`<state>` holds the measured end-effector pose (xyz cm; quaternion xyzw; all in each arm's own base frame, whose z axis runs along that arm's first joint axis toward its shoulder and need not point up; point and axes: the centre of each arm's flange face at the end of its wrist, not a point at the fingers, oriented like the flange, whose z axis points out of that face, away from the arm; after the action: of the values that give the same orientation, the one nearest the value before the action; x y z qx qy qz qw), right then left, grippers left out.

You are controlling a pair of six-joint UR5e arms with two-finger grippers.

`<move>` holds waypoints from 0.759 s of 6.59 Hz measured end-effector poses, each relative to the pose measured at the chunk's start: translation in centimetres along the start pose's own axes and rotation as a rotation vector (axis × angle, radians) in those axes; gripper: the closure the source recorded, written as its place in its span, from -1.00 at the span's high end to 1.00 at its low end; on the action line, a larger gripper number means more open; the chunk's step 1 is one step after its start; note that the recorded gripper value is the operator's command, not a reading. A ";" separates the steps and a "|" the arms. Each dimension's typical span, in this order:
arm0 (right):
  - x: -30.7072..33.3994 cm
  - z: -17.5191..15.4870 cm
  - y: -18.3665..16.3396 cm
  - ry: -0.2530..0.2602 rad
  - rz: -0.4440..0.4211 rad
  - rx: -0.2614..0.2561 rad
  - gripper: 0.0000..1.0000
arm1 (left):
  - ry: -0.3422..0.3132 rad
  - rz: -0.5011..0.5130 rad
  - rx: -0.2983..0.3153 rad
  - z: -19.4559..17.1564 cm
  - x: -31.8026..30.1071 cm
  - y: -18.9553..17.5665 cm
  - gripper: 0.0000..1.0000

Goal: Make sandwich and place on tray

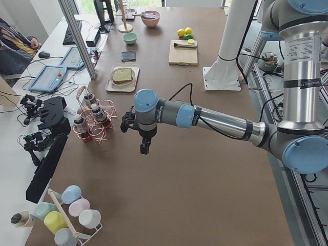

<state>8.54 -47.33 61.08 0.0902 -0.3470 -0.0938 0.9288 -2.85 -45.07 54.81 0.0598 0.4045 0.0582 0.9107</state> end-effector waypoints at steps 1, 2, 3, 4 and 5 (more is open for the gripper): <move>0.3 -0.3 -0.5 0.031 -0.002 0.000 1.00 | -0.003 -0.026 -0.002 -0.1 -1.7 1.4 0.96; 0.7 -0.5 -0.8 0.077 -0.002 -0.006 1.00 | -0.005 -0.042 -0.006 0.0 -2.7 2.5 0.96; 0.9 -0.6 -0.9 0.100 -0.001 -0.010 1.00 | -0.006 -0.048 -0.008 0.0 -3.1 3.4 0.96; 1.0 -0.5 -0.6 0.101 0.001 -0.012 1.00 | -0.007 -0.054 -0.007 -0.1 -3.2 4.3 0.96; 0.8 -0.5 -0.5 0.082 0.000 -0.009 1.00 | -0.008 -0.057 0.000 -0.6 -3.1 5.0 0.96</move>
<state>9.41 -47.96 61.10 0.0901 -0.3082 -0.0918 0.9426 -5.61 -40.57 57.44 0.0482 0.4026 0.0320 0.9135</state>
